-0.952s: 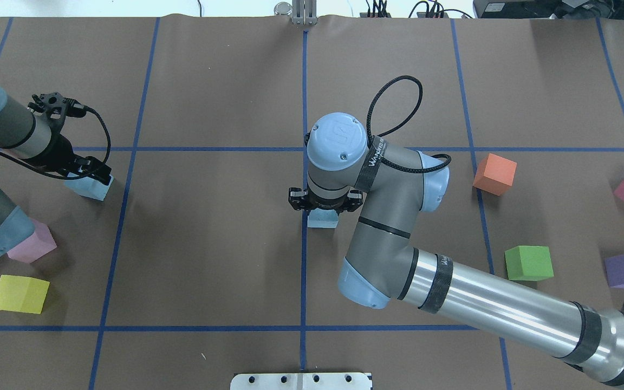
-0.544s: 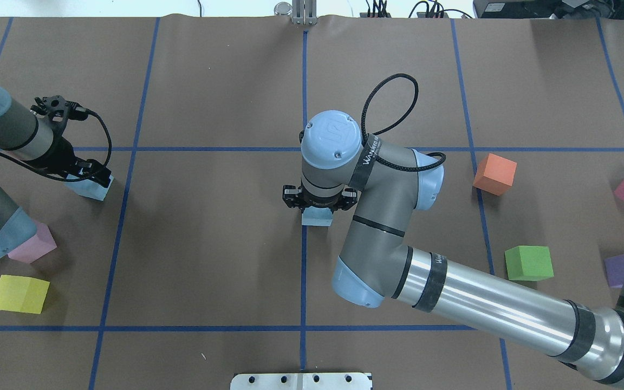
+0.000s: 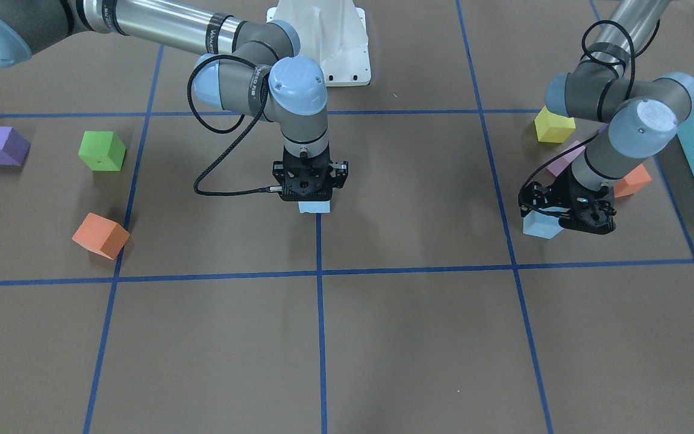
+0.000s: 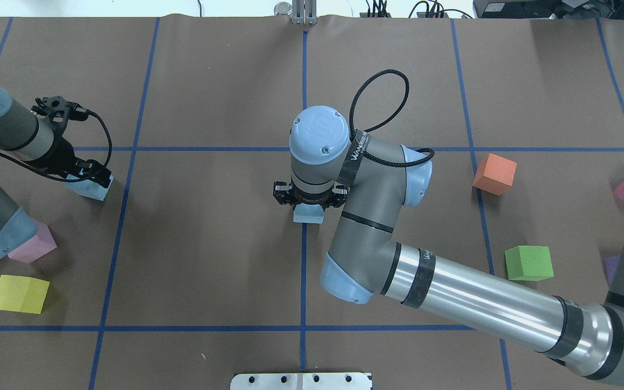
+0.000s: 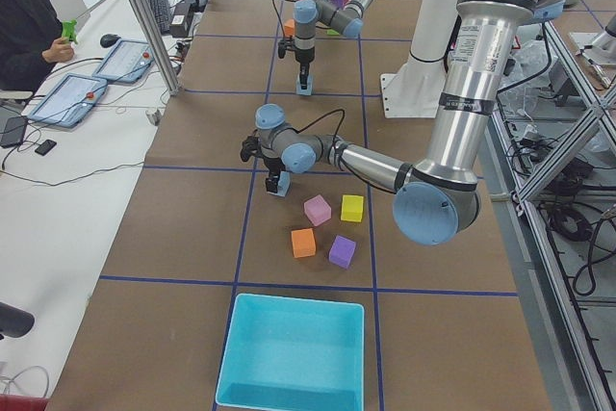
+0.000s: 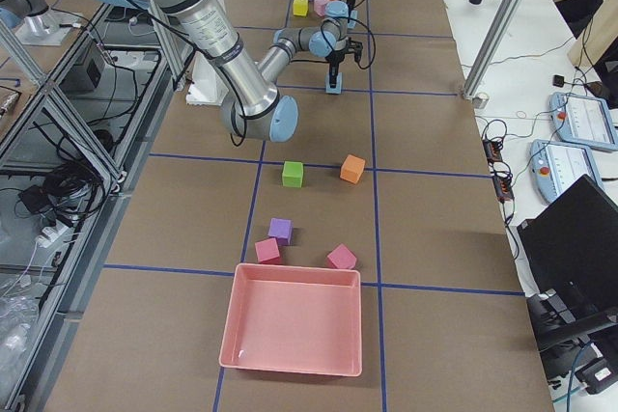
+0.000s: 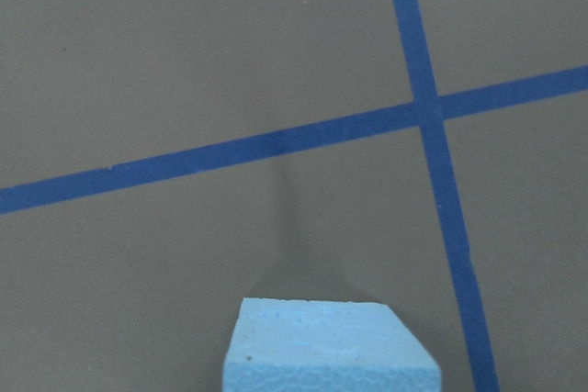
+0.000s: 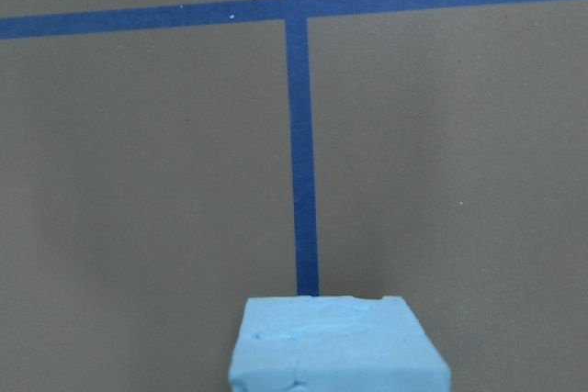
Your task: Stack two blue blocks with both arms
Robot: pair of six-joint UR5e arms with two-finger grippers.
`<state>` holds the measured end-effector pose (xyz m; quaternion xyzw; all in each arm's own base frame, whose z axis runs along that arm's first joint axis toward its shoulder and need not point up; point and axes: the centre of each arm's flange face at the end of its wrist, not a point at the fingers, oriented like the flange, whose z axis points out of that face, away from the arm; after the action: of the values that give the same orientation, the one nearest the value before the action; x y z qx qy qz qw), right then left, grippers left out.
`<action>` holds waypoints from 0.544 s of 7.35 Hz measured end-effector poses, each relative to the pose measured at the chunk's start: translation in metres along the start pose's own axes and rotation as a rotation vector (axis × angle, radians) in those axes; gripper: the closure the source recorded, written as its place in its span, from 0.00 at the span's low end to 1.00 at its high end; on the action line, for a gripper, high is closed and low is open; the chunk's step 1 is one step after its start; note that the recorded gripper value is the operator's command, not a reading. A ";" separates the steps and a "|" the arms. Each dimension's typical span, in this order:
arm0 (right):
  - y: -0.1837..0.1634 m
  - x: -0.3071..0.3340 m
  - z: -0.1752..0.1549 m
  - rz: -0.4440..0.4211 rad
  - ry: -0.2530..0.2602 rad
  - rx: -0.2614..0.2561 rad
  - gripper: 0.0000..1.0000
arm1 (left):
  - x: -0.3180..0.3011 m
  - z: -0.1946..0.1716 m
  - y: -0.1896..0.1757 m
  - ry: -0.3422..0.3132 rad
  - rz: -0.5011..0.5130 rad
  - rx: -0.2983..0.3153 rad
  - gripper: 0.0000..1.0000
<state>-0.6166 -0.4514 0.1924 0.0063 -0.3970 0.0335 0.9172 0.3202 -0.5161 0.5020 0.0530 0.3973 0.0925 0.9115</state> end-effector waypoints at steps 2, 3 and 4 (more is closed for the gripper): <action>-0.003 0.000 0.005 0.008 -0.008 0.007 0.00 | 0.000 0.000 0.000 0.000 0.000 -0.001 0.11; -0.004 0.000 0.005 0.011 -0.012 0.010 0.00 | 0.000 0.000 0.000 0.000 0.000 -0.001 0.21; -0.007 0.000 -0.001 0.014 -0.021 0.012 0.00 | 0.001 0.001 -0.001 -0.001 0.000 -0.002 0.30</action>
<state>-0.6157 -0.4583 0.1915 0.0096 -0.4066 0.0420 0.9126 0.3215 -0.5168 0.5022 0.0521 0.3970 0.0927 0.9116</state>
